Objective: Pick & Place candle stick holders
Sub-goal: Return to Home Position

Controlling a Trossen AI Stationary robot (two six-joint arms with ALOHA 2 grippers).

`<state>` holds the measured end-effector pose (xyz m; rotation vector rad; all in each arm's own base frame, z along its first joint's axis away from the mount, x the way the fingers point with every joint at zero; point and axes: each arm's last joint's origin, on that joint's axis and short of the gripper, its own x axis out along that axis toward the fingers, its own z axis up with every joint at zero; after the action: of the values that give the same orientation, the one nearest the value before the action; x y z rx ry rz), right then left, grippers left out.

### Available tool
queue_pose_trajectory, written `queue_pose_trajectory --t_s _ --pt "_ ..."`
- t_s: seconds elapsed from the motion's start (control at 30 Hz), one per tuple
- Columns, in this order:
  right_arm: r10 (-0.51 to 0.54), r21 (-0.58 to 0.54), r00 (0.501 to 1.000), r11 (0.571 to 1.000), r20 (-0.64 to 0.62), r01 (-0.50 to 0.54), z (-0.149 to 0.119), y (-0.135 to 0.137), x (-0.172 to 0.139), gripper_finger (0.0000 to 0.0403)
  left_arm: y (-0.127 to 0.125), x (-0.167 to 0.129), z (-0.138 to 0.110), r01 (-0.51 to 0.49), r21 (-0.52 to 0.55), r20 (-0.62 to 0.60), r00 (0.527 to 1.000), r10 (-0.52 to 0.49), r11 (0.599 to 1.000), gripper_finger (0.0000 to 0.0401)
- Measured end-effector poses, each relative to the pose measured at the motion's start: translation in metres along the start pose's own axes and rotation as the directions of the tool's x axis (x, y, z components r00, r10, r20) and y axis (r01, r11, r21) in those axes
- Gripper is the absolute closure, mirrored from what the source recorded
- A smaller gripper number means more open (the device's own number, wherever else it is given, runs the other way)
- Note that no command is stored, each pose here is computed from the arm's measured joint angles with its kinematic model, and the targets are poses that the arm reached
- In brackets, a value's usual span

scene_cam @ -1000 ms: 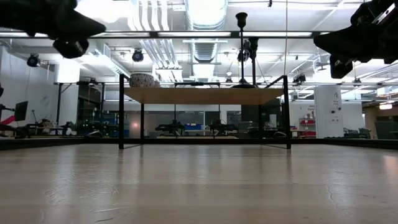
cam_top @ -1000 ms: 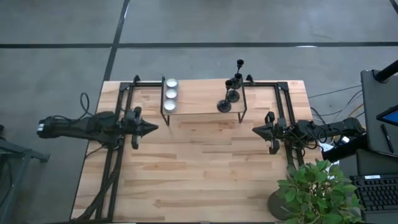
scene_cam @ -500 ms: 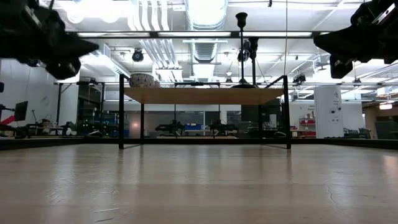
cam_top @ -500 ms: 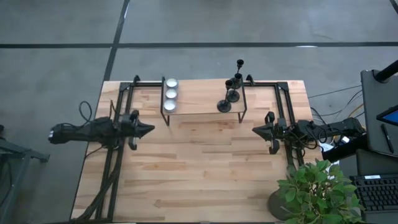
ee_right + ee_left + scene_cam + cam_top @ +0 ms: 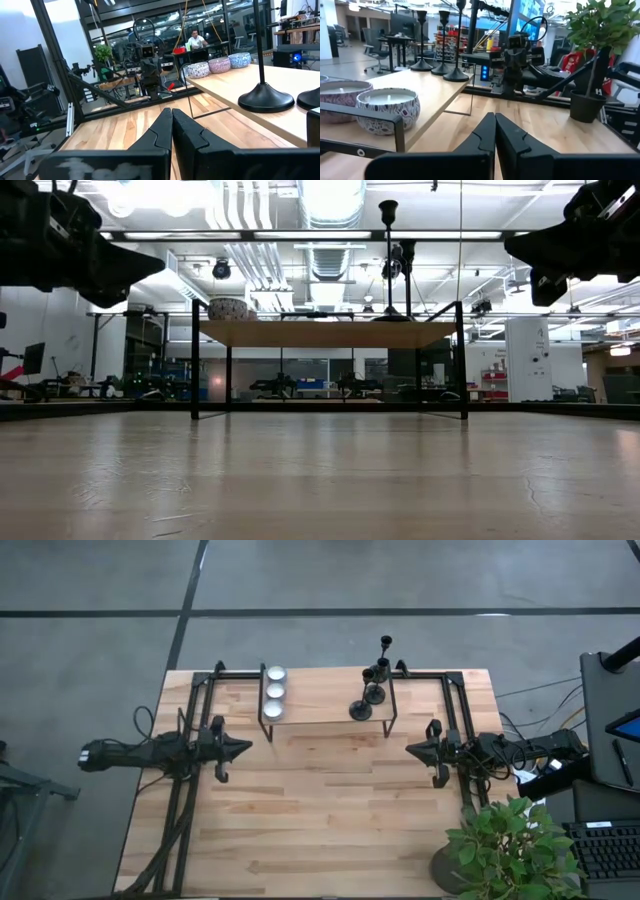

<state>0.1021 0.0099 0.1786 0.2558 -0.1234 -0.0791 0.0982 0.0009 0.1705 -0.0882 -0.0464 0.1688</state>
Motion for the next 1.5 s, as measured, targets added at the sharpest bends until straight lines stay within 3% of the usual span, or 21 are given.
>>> queue_pose_trajectory --t_s 1.5 --pt "0.000 0.000 1.000 1.000 0.000 0.000 0.0000 0.0000 0.0000 0.0394 0.0000 0.0001 0.0001 0.001 -0.022 0.001 1.000 -0.001 1.000 0.0394"
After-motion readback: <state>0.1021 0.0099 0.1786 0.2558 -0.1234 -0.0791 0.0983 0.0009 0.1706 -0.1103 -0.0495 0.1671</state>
